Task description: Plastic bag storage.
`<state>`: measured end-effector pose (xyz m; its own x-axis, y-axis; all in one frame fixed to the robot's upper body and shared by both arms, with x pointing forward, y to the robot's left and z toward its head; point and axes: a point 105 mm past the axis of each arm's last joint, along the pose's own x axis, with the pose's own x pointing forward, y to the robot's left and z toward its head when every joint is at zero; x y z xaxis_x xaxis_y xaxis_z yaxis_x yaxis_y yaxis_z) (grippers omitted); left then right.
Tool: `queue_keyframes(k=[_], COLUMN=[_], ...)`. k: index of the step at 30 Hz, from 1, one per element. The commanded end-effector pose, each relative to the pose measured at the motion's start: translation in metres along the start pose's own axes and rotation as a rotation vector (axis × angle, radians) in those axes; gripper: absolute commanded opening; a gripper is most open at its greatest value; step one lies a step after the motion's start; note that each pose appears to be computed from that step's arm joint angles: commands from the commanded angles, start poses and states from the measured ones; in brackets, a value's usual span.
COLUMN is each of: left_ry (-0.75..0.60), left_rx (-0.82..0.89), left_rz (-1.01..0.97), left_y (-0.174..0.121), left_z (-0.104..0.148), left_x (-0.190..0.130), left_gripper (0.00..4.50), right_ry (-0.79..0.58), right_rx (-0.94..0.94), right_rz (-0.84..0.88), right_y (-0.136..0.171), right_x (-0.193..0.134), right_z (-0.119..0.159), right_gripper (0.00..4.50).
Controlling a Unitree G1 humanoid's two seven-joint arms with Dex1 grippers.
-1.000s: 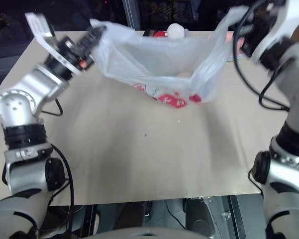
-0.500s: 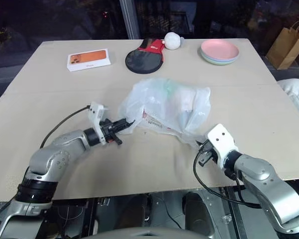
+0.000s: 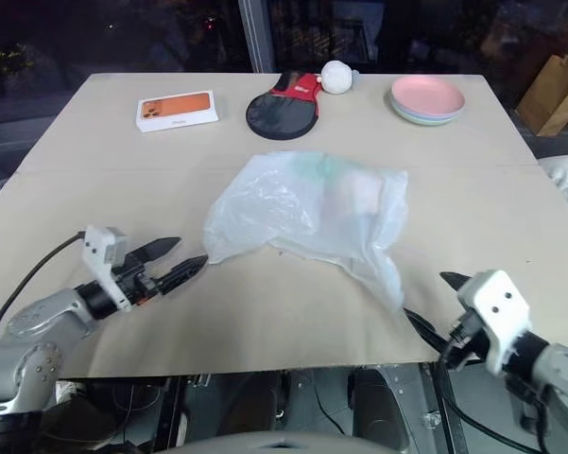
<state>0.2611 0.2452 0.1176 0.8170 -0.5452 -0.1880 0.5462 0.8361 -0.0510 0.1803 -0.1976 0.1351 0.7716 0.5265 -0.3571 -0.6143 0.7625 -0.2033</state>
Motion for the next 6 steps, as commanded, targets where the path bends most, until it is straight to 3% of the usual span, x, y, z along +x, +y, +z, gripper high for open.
queue_keyframes(k=[1,6], left_ry=[-0.004,-0.023], left_rx=[0.037,0.037], left_rz=[0.011,0.011], left_y=[0.007,0.012], left_z=[0.006,0.013], left_x=[-0.008,-0.009], left_gripper=[4.47,4.47], right_ry=[0.006,0.02], right_rx=[-0.04,-0.045], right_rz=[-0.022,-0.037], right_y=[-0.006,-0.007], right_x=[-0.009,-0.011], right_z=[-0.003,-0.014], right_gripper=[4.5,4.5])
